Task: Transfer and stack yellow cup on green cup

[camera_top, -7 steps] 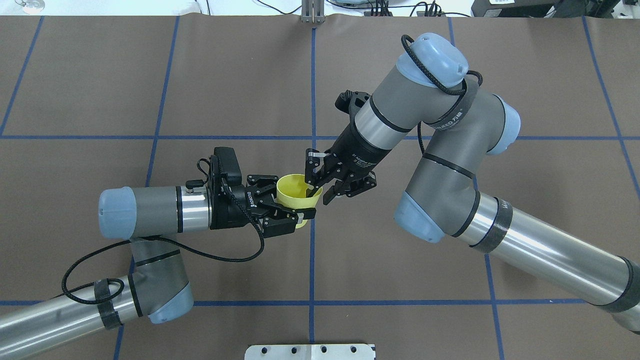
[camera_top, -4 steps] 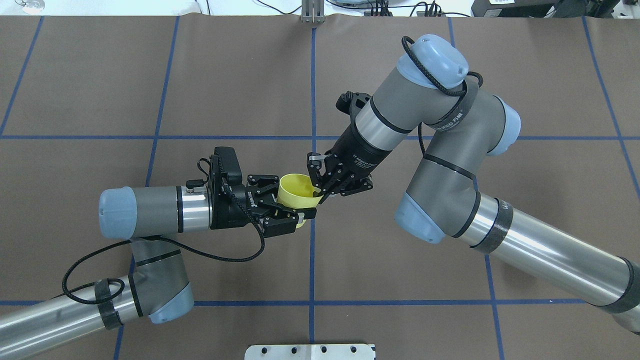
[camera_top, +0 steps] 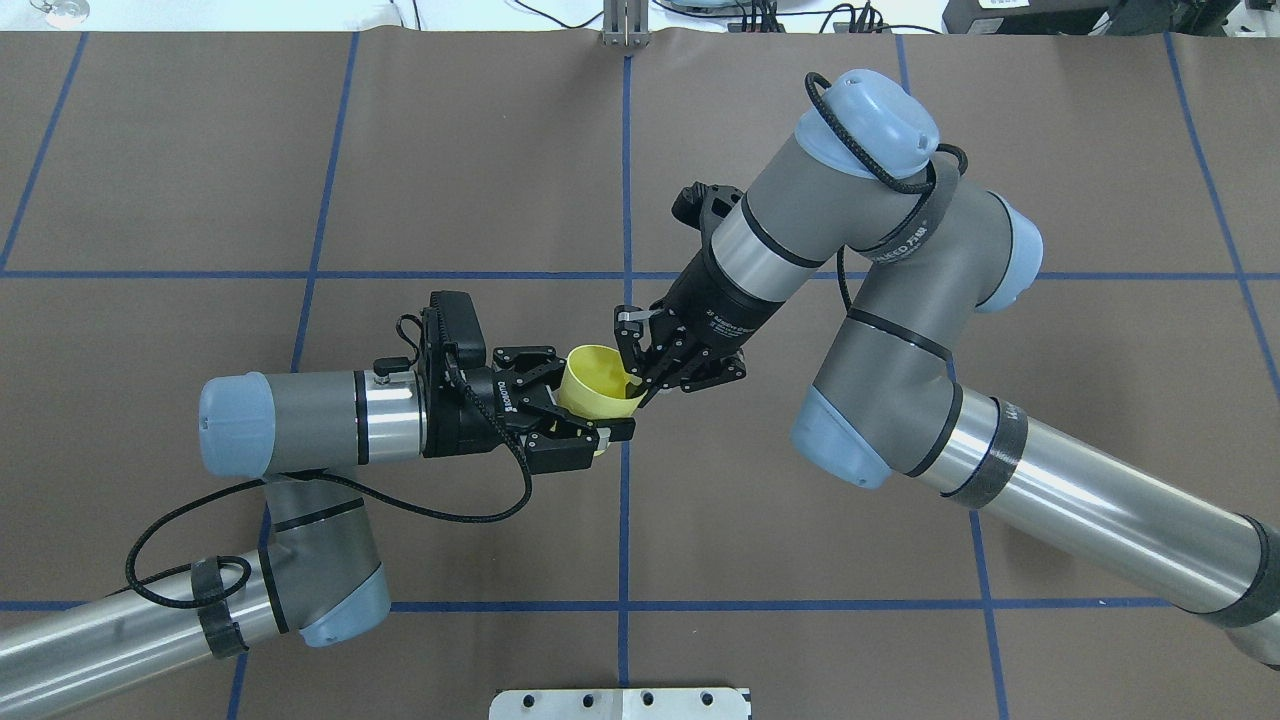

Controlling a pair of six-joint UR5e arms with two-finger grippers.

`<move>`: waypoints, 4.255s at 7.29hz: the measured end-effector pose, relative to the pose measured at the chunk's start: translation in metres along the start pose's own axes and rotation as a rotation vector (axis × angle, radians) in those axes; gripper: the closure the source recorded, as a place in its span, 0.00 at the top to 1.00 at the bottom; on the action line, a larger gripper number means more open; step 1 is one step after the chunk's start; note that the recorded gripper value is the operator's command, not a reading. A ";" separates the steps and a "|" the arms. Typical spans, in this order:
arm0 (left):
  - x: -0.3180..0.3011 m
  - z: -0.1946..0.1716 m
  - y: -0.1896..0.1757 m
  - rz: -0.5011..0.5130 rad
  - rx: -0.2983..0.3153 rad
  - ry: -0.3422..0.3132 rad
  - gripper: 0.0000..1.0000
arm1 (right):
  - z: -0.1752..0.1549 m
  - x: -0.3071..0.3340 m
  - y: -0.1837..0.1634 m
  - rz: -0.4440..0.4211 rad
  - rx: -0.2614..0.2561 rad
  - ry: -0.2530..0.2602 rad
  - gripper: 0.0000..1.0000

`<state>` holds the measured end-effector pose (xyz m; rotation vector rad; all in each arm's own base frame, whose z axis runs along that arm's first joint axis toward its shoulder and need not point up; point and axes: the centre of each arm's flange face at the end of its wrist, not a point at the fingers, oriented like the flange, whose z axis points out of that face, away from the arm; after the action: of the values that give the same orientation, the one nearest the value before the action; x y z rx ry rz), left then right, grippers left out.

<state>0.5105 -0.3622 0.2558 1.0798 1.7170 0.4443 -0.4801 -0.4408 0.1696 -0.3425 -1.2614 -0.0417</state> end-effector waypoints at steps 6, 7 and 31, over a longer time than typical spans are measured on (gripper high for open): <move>0.001 -0.003 -0.001 -0.039 0.002 0.000 1.00 | -0.036 0.045 -0.027 0.059 0.067 0.014 0.00; -0.001 -0.007 -0.003 -0.054 0.003 -0.006 1.00 | -0.051 0.056 -0.038 0.076 0.103 0.018 0.00; -0.148 -0.249 -0.176 -0.192 -0.577 -0.908 1.00 | -0.164 0.323 0.038 -0.189 0.094 0.660 0.00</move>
<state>0.2221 -0.5297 0.3153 0.5373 0.7910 0.2353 -0.2194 -0.3993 0.4203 -0.1074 -0.6337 -0.2368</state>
